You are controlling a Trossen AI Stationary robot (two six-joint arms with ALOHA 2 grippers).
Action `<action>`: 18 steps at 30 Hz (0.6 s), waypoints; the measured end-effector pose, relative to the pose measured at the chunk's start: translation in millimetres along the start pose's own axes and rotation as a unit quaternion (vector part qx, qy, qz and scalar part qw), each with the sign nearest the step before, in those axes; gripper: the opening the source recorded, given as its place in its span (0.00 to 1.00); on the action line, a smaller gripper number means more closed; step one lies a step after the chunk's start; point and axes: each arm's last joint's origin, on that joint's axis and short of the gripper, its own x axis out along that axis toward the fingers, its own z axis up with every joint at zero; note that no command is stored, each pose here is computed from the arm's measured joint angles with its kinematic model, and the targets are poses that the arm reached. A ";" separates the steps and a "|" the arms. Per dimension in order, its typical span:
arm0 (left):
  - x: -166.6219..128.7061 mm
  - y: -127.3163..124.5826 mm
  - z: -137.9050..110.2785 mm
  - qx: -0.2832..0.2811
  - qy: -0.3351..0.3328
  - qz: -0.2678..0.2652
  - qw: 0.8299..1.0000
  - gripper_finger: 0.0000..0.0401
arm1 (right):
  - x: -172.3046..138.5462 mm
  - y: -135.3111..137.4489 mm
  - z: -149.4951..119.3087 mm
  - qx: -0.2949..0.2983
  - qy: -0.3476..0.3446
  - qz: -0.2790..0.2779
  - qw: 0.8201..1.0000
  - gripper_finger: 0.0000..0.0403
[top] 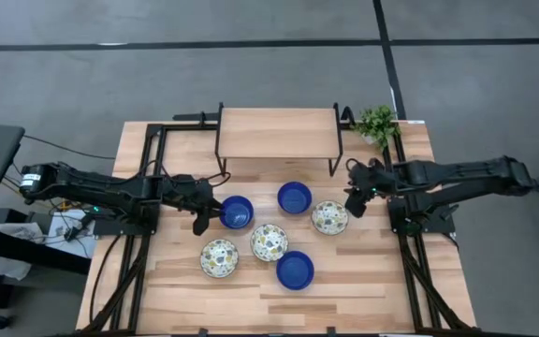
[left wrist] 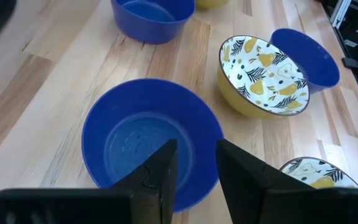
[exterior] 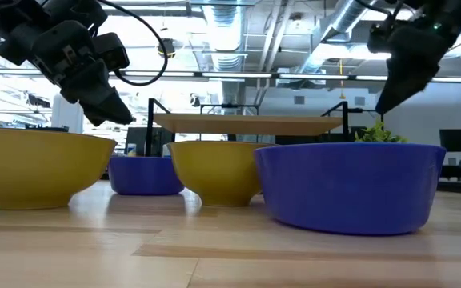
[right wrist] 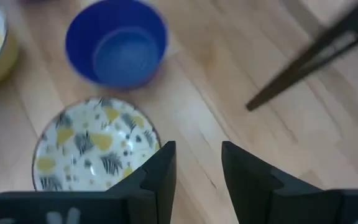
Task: Pick & Place Mini bowls
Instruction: Put the top white patterned bowl on the shelf
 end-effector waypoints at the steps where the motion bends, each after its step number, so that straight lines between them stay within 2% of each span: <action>1: 0.0 0.0 0.2 0.000 -0.001 0.000 1.000 0.27 | 0.1 -1.0 -2.0 0.024 -0.002 0.001 1.000 0.29; 4: 0.0 -0.2 0.8 0.000 -0.004 -0.001 1.000 0.27 | 1.2 -1.3 -5.2 0.057 0.001 0.001 0.998 0.29; 10: 0.0 -0.4 1.6 0.000 -0.008 -0.002 1.000 0.27 | 6.6 4.2 -9.0 0.051 0.017 -0.001 0.999 0.29; 14: 0.0 -0.4 1.8 0.001 -0.009 -0.002 1.000 0.27 | 12.8 4.2 -7.8 0.113 0.023 -0.023 0.993 0.29; 18: 0.0 -0.5 2.1 0.001 -0.011 -0.003 1.000 0.27 | 17.8 5.3 -7.6 0.107 0.045 -0.015 0.993 0.29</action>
